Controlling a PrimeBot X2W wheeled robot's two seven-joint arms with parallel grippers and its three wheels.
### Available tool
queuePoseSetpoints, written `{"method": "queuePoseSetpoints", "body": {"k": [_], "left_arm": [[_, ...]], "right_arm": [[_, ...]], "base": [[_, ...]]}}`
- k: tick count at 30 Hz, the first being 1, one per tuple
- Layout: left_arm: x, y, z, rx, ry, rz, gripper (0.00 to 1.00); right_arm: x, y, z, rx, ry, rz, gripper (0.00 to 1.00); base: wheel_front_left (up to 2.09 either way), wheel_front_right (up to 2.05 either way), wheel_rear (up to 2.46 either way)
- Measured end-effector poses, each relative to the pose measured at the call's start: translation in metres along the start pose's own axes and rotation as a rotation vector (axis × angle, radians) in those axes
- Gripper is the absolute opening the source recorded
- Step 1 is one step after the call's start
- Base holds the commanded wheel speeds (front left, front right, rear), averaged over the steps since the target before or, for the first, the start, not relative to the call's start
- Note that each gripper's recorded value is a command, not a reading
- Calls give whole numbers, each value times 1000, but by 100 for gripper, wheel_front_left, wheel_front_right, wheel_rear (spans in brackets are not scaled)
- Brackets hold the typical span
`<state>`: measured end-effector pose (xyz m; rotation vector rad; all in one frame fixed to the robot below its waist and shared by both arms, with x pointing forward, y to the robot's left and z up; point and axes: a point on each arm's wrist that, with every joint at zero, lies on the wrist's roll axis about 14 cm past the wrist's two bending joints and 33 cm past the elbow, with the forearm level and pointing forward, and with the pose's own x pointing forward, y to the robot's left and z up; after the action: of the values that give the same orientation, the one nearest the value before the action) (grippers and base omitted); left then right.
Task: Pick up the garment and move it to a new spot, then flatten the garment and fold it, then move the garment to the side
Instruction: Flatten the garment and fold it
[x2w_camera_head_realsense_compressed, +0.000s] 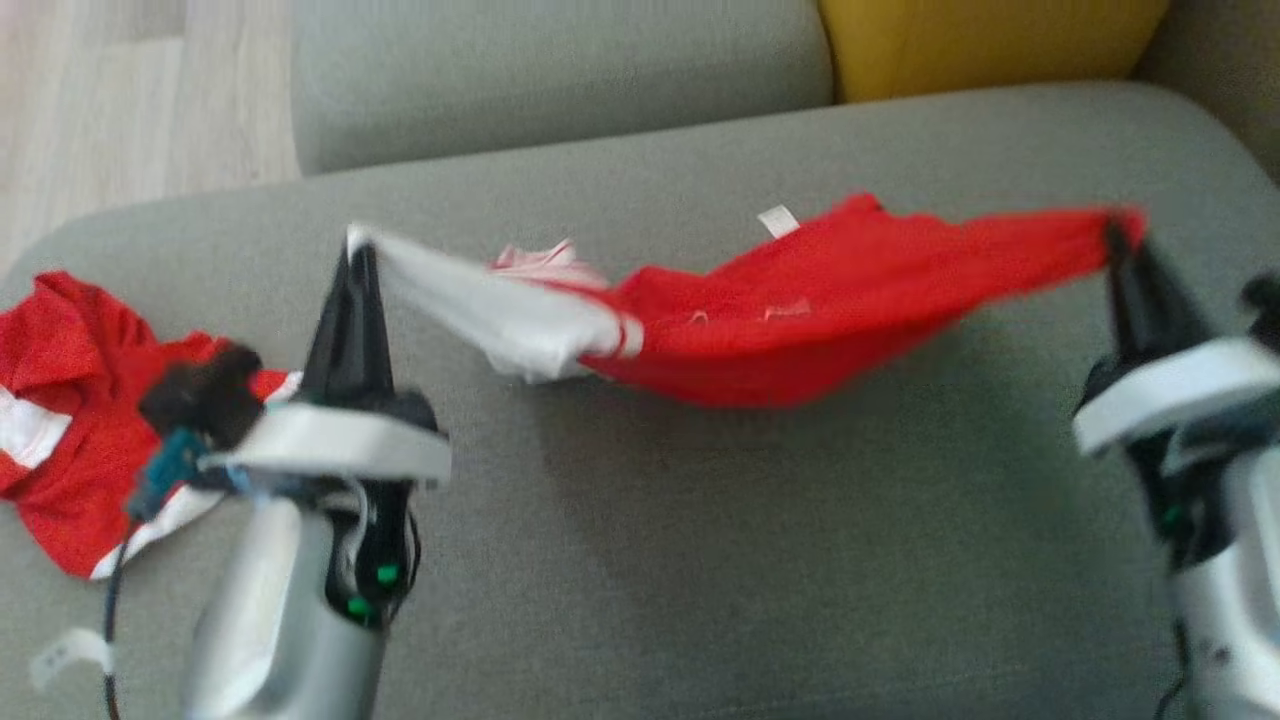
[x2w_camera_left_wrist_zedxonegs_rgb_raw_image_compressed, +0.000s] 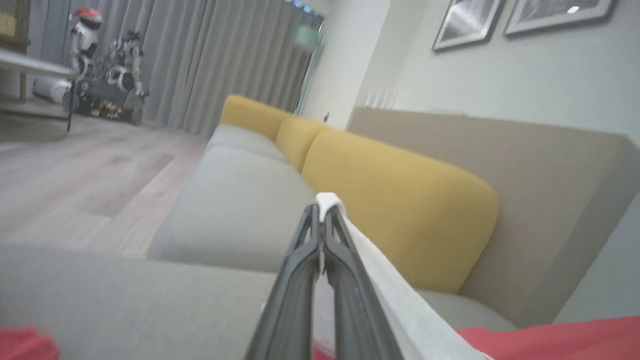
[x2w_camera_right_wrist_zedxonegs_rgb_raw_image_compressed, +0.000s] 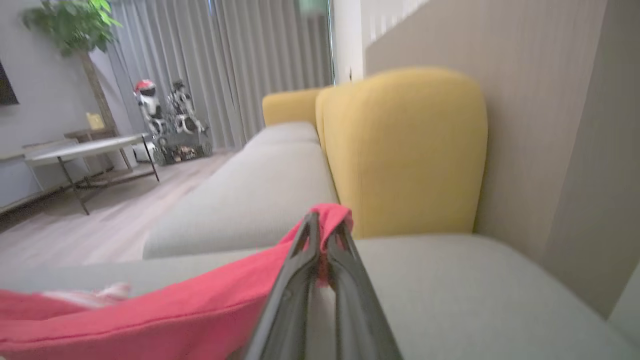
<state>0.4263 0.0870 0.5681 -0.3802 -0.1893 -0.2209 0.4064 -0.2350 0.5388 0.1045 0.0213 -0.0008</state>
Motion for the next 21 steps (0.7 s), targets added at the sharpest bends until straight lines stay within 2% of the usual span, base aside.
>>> {"method": "queuePoseSetpoints", "body": {"k": [6, 7, 9, 16, 21], "left_arm": [[19, -53, 109, 3, -292, -154, 0], [16, -68, 140, 10, -367, -199, 0], [10, -80, 166, 17, -426, -231, 0], [-19, -106, 222, 15, -552, -294, 0], [-21, -103, 243, 1, -586, -289, 0]], "right_arm": [[0, 6, 117, -92, -244, 50, 0], [-5, 12, 148, -111, -307, 63, 0], [-14, 15, 172, -121, -356, 68, 0], [-46, 8, 219, -120, -421, 10, 0], [-50, 6, 221, -126, -370, -34, 0]], "base": [[0, 0, 0], [0, 0, 0], [0, 0, 0], [0, 0, 0], [0, 0, 0]]}}
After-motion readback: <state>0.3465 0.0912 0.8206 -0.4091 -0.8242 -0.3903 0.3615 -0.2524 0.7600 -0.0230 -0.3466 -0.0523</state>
